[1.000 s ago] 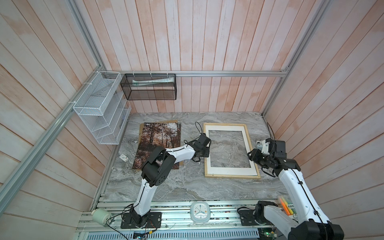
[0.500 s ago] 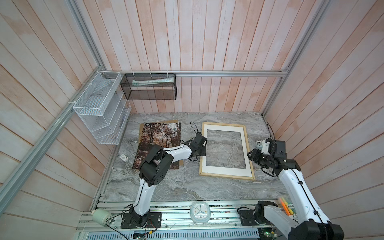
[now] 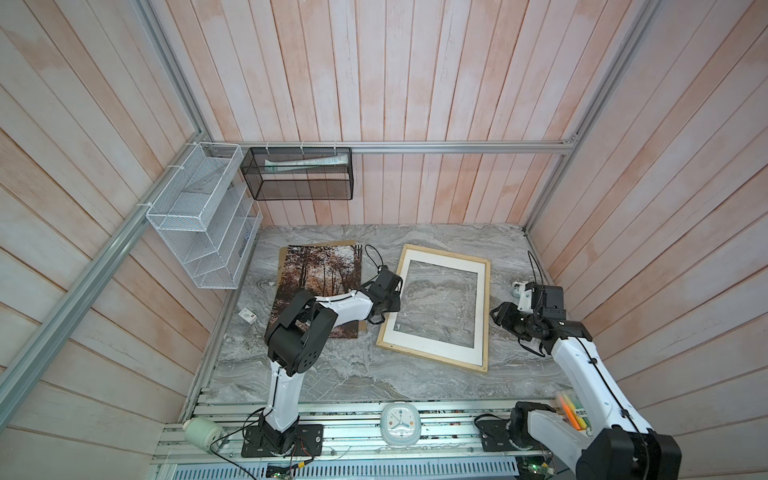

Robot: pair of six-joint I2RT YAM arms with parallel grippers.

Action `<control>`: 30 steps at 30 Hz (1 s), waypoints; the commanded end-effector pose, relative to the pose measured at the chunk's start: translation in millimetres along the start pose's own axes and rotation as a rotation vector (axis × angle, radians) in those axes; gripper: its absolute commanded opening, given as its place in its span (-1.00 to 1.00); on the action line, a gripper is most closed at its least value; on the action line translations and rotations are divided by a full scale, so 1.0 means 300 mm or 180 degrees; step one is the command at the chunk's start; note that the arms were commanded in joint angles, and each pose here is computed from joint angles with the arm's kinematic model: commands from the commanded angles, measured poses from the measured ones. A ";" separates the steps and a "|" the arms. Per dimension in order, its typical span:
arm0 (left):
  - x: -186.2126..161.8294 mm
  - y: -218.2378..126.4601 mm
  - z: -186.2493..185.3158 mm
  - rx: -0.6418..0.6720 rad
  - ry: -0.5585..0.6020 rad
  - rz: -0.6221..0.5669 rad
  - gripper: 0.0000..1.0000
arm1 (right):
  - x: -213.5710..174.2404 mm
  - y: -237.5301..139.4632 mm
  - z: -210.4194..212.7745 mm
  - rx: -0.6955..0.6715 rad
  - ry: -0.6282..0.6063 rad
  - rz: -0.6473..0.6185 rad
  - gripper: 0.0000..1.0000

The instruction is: Put the photo into the frame

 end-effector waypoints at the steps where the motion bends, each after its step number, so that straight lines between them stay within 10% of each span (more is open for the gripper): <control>1: -0.030 -0.016 0.051 0.0189 -0.0098 0.0072 -0.50 | 0.009 0.065 -0.017 0.0044 0.0137 -0.0015 -0.02; 30: -0.113 -0.054 0.034 -0.0140 -0.0279 0.0123 -0.54 | 0.123 0.380 0.127 0.0541 -0.0025 0.0610 -0.33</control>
Point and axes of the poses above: each gripper's point midway between its finger pads, its own y axis out along the fingers, its own z axis along the line the jaws close on, x = y × z, the point moved 5 cm from there along -y, back along the fingers, and after that the axes turned 12 degrees about y, right-handed, at the moved point
